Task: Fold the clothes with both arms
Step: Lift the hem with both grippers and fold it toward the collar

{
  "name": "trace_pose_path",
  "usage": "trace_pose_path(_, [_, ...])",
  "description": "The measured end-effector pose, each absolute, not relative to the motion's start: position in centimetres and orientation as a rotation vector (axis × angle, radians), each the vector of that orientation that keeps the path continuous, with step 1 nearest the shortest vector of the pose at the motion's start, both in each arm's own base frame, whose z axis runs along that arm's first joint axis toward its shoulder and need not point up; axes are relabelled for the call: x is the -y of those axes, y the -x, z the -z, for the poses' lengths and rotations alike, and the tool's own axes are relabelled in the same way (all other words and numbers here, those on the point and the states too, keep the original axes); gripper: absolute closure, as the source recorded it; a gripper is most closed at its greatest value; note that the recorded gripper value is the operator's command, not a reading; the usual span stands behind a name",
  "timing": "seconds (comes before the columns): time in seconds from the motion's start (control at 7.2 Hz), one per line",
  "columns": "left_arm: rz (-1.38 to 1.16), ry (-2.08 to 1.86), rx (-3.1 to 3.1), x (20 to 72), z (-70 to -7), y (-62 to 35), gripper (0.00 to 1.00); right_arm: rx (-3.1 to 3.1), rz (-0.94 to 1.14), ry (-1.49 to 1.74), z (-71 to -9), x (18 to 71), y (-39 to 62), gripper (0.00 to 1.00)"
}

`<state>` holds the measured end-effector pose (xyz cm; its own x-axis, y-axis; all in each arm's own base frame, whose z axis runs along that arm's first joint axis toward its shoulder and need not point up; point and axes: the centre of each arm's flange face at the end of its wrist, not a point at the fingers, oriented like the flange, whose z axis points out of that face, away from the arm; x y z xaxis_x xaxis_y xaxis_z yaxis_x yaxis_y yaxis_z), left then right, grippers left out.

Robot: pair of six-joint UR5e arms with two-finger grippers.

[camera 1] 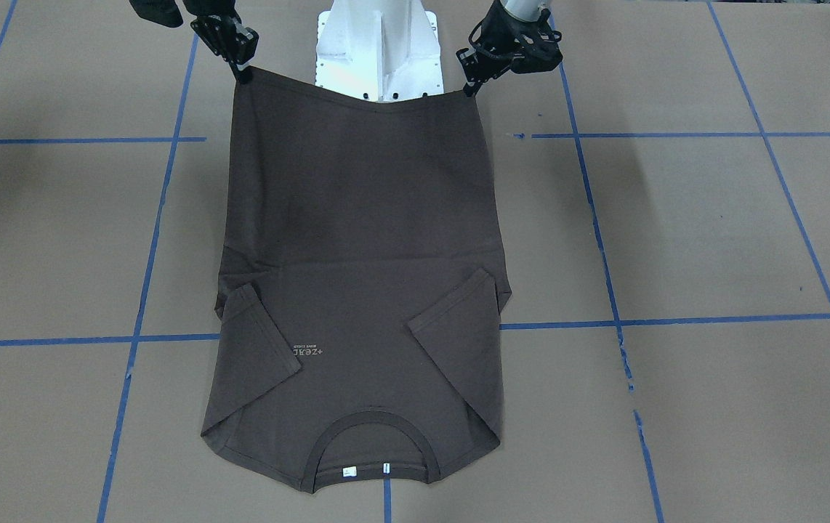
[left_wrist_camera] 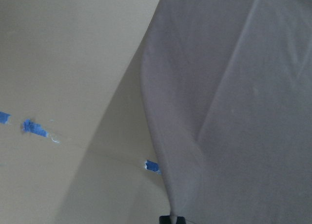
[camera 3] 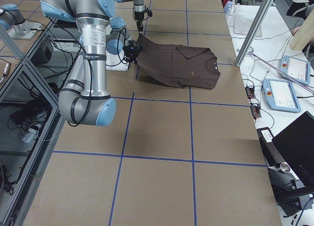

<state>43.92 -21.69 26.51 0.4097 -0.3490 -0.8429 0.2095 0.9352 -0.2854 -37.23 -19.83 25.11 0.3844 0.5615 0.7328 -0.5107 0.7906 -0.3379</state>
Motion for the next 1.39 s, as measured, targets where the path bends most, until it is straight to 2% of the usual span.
trace_pose_path(0.42, [0.404,-0.087,-1.070,34.6,-26.6,-44.0,1.00,0.965,-0.684,-0.145,-22.4,32.0,40.7,1.00])
trace_pose_path(0.83, [0.439,-0.261,-0.985,49.0,-27.5,-44.5,1.00,0.843,-0.697,-0.215,-24.4,44.6,41.3,1.00])
trace_pose_path(1.11, [0.461,-0.323,-0.982,55.0,-28.6,-44.9,1.00,0.787,-0.722,-0.262,-29.2,53.8,42.7,1.00])
trace_pose_path(1.39, [0.496,-0.380,-0.957,58.4,-28.5,-45.8,1.00,0.782,-0.747,-0.272,-33.1,60.0,43.6,1.00])
